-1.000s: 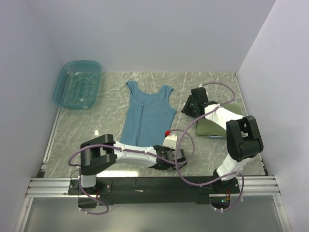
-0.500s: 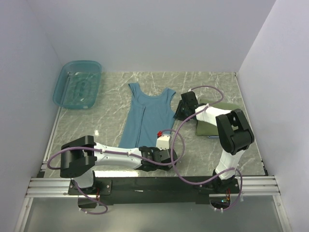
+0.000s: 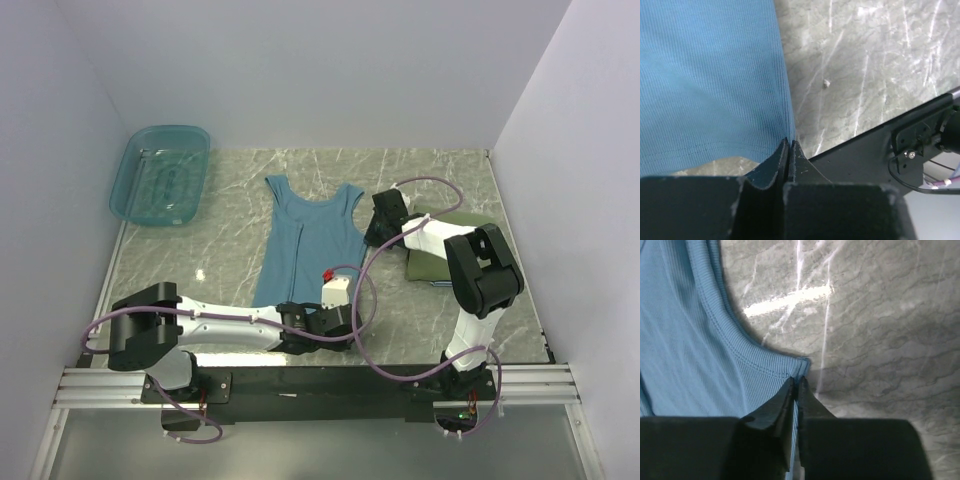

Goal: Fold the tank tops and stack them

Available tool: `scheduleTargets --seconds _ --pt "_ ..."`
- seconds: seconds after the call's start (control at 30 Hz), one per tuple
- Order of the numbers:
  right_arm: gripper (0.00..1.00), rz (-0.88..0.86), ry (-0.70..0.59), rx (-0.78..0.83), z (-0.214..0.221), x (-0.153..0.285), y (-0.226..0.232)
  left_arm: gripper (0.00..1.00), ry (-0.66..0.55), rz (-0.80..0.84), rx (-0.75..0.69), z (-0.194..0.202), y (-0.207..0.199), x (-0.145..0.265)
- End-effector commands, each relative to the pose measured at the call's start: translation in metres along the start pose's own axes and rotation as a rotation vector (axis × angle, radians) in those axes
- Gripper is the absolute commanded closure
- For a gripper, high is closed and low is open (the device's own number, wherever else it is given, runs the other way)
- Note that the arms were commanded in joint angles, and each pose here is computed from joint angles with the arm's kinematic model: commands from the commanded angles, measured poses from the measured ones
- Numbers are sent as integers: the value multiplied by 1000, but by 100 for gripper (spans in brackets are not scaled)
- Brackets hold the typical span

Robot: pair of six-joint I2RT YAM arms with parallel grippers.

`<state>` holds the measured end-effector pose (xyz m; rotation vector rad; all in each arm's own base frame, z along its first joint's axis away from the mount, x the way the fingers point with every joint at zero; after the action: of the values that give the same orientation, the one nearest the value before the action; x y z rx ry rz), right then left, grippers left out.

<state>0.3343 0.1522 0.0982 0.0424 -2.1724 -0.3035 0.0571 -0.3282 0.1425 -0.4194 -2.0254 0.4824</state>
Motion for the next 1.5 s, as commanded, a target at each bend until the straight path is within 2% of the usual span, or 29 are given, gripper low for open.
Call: scheduleTargets --seconds 0.0,0.03,0.23,0.5,0.97,1.47 --pt "96 54 -14 5 1 -3 -3 100 27 89 20 1 -9 10" --pt "100 60 -12 5 1 -1 -4 99 32 90 21 2 -8 9" --pt "100 113 -50 34 -9 19 -4 99 45 142 45 5 -6 9" --pt "100 167 -61 154 -18 26 31 99 -15 152 153 0 6 14" --pt "100 131 -71 229 -21 13 105 99 -111 34 376 -2 68 30" --pt "100 93 -93 293 -20 -5 165 99 -149 -118 433 1 102 38"
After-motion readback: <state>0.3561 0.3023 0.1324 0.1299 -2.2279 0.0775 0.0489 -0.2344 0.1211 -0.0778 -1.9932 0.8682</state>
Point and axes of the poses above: each gripper's point midway between its finger pads, its own x axis back along the fingers, its own y axis along the line the jaws close on, z = x × y, the point moved 10 cm from there along x, back along the fingers, and after that the axes turned 11 degrees about x, right-handed, at the moved point
